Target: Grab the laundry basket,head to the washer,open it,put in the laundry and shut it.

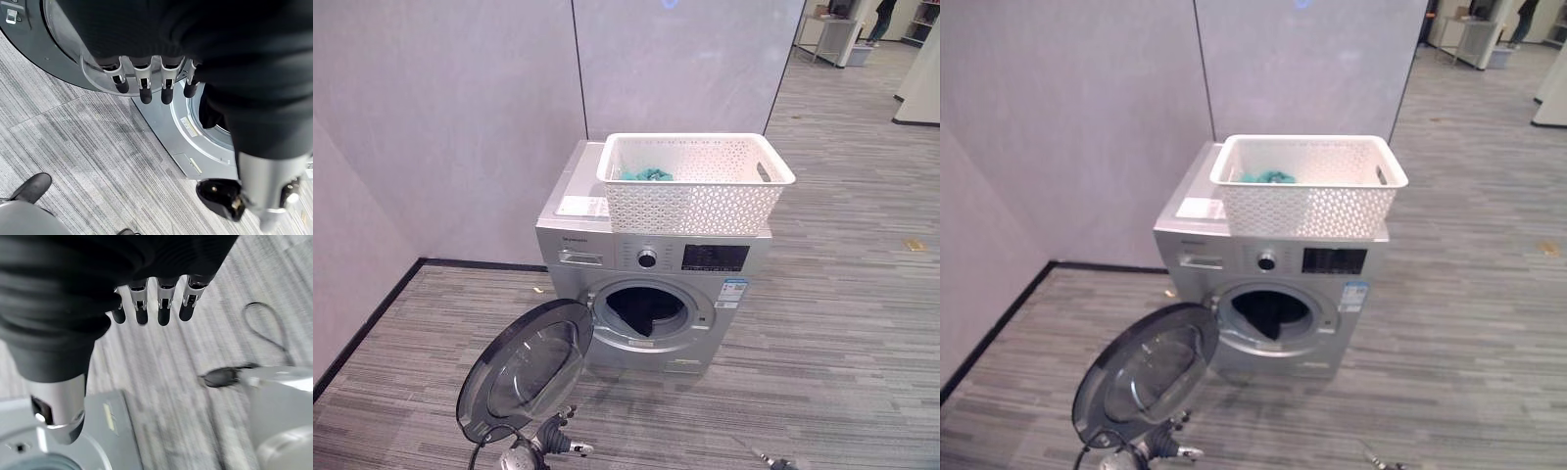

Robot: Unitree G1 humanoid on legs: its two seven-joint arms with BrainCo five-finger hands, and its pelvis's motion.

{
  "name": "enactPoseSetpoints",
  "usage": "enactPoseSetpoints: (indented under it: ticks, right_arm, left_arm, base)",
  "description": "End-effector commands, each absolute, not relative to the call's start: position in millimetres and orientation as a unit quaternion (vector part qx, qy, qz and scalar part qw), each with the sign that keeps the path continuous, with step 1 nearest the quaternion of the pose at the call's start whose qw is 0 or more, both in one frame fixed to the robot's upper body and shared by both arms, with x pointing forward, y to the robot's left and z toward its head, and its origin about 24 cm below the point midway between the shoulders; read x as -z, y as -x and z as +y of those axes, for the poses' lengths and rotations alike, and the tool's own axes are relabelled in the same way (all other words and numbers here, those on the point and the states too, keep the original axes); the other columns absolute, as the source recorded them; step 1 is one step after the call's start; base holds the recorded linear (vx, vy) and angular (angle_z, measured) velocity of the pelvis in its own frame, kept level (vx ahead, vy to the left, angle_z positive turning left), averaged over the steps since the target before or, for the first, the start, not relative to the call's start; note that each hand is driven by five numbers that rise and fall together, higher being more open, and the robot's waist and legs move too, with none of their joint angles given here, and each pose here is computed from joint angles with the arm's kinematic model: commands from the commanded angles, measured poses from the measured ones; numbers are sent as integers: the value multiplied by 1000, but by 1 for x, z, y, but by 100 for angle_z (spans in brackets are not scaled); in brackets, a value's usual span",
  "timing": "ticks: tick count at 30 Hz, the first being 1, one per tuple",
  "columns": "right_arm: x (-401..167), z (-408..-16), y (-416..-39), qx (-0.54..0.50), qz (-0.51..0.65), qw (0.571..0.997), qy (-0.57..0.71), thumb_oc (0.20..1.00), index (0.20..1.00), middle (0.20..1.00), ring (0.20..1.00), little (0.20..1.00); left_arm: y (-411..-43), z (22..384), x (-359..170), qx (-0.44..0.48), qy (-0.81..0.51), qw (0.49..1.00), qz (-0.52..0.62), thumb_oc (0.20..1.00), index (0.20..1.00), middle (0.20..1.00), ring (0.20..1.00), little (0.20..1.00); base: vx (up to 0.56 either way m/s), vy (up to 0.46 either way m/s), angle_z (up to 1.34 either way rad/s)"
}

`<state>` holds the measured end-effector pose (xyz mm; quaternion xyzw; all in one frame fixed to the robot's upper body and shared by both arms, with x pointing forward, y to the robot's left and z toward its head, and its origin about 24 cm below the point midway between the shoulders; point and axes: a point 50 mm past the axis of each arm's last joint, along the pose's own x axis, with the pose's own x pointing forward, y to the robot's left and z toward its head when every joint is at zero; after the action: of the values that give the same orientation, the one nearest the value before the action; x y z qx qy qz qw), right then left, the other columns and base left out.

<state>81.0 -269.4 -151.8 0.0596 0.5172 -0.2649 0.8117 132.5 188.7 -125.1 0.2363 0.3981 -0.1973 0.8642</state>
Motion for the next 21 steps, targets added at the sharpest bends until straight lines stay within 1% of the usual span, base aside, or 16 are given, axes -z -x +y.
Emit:
enactPoseSetpoints:
  ticks: [1,2,3,5,6,7,11,13,14,15,16,17,19,20,21]
  right_arm:
    - [121,-302,-133,327,402,853,-64,1000,1000,1000,1000,1000]
    - [82,-325,-166,362,288,885,-55,1000,1000,1000,1000,1000]
    - [82,-325,-165,363,288,885,-55,1000,1000,1000,1000,1000]
    - [50,-339,-183,392,198,897,-51,1000,1000,1000,1000,1000]
    - [50,-339,-183,393,198,897,-51,1000,1000,1000,1000,1000]
    - [23,-349,-192,429,123,893,-57,1000,1000,1000,1000,1000]
    - [-43,-362,-205,481,-49,874,-54,1000,1000,1000,1000,1000]
    - [-91,-365,-209,506,-167,844,-59,1000,1000,1000,1000,1000]
    - [-91,-364,-209,508,-168,843,-59,1000,1000,1000,1000,1000]
    - [-107,-362,-212,506,-203,837,-54,1000,1000,1000,1000,1000]
    - [-107,-361,-211,507,-203,836,-53,1000,1000,1000,1000,1000]
    - [-133,-353,-215,497,-264,825,-50,1000,1000,1000,1000,1000]
    - [-155,-344,-217,477,-309,822,-43,1000,1000,1000,1000,1000]
    - [-155,-344,-217,477,-309,822,-43,1000,1000,1000,1000,1000]
    - [-175,-335,-223,441,-349,826,-45,1000,1000,1000,1000,1000]
  left_arm:
    - [-165,193,104,182,-247,891,334,1000,1000,1000,1000,1000]
    - [-169,196,101,174,-248,895,328,1000,1000,1000,1000,1000]
    - [-169,196,101,174,-248,895,328,1000,1000,1000,1000,1000]
    - [-174,196,99,169,-254,896,322,1000,1000,1000,1000,1000]
    - [-174,196,99,170,-254,896,322,1000,1000,1000,1000,1000]
    - [-179,195,98,168,-263,896,317,1000,1000,1000,1000,1000]
    - [-182,195,99,158,-266,896,319,1000,1000,1000,1000,1000]
    - [-187,190,96,165,-268,898,306,1000,1000,1000,1000,1000]
    - [-188,190,95,166,-269,898,305,1000,1000,1000,1000,1000]
    - [-189,189,95,168,-270,899,302,1000,1000,1000,1000,1000]
    - [-190,189,94,168,-271,899,301,1000,1000,1000,1000,1000]
    - [-191,187,94,170,-277,897,298,1000,1000,1000,1000,1000]
    - [-191,185,95,176,-280,896,297,1000,1000,1000,1000,1000]
    - [-191,185,95,176,-280,896,297,1000,1000,1000,1000,1000]
    - [-188,183,96,181,-280,895,296,1000,1000,1000,1000,1000]
  base:
    - [-48,180,-2]
    - [-36,144,-3]
    - [-49,199,10]
    - [-48,110,4]
    - [-64,131,6]
    - [-14,115,11]
    - [70,69,22]
    - [106,-33,21]
    - [85,-40,39]
    - [42,-12,69]
    - [117,-49,81]
    - [116,-40,98]
    - [112,-46,80]
    - [149,-71,33]
    - [116,-53,-2]
